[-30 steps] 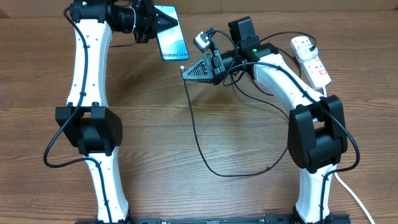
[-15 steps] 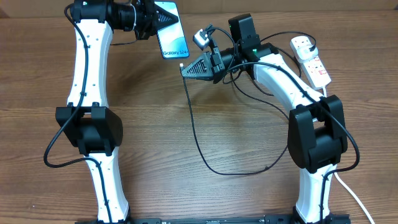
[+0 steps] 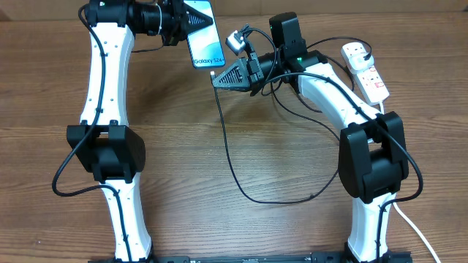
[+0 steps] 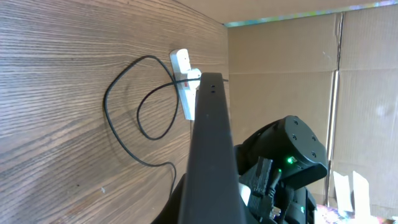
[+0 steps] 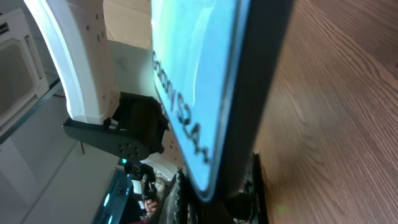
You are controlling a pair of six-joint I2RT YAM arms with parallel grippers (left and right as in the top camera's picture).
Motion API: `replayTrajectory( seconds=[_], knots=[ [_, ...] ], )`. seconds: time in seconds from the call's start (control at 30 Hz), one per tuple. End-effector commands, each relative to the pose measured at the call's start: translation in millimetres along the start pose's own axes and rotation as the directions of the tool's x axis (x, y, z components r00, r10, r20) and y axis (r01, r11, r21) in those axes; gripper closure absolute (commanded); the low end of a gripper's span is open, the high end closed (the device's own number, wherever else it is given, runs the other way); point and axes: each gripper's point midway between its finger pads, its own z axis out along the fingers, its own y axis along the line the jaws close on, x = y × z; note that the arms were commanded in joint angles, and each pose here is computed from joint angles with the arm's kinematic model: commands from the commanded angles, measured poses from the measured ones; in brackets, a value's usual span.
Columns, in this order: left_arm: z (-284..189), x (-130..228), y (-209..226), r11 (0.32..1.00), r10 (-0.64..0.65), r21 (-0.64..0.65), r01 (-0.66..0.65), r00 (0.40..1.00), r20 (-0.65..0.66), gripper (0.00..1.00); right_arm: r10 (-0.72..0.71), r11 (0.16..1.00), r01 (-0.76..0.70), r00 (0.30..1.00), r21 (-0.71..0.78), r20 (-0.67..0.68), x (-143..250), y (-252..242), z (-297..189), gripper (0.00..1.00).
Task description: Plug charger to phone and switch on socket
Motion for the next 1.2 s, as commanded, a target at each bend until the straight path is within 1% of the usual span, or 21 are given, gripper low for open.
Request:
replayTrajectory(
  seconds=[0.0, 0.2, 0.3, 0.47, 0.67, 0.73, 0.83, 0.9, 1.03, 1.17],
  knots=[
    [3, 6, -13, 0.999, -0.005, 0.051, 0.006, 1.0, -0.03, 0.96, -0.051, 0.998, 0.05, 0.999, -0.028, -0.016, -1, 24, 0, 0.96],
    [10, 10, -15, 0.998, 0.027, 0.054, -0.024, 0.999, -0.043, 0.96, -0.052, 0.998, 0.051, 0.999, -0.028, -0.016, -2, 25, 0, 0.96],
    [12, 10, -12, 0.998, 0.021, 0.06, -0.018, 0.998, -0.051, 0.96, -0.054, 0.998, 0.054, 0.998, -0.028, -0.017, -3, 26, 0, 0.96],
    [14, 6, -3, 0.988, 0.009, 0.154, 0.006, 0.996, -0.094, 0.96, -0.05, 0.998, 0.05, 0.999, -0.028, -0.016, -3, 26, -1, 0.96],
    [28, 6, 22, 0.956, -0.039, 0.278, 0.09, 0.982, -0.186, 0.96, -0.045, 0.999, 0.044, 0.999, -0.028, -0.017, -4, 26, -1, 0.96],
    [30, 5, 29, 0.948, -0.053, 0.299, 0.113, 0.978, -0.203, 0.96, -0.044, 0.999, 0.044, 0.999, -0.028, -0.015, -4, 26, -1, 0.96],
    [27, 3, 30, 0.947, -0.052, 0.302, 0.111, 0.979, -0.197, 0.96, -0.044, 0.999, 0.044, 0.999, -0.027, -0.015, -4, 26, -2, 0.96],
    [20, 2, 20, 0.926, -0.027, 0.362, 0.104, 0.977, -0.213, 0.96, -0.044, 0.999, 0.044, 0.999, -0.027, -0.015, -4, 25, -2, 0.96],
    [17, 1, 19, 0.923, -0.037, 0.366, 0.116, 0.976, -0.216, 0.96, -0.039, 0.999, 0.039, 0.999, -0.011, -0.004, -5, 22, -1, 0.96],
    [17, 1, 19, 0.923, -0.038, 0.366, 0.117, 0.976, -0.216, 0.96, 0.011, 0.999, -0.012, 1.0, 0.039, 0.029, -9, 9, -2, 0.96]
  ],
)
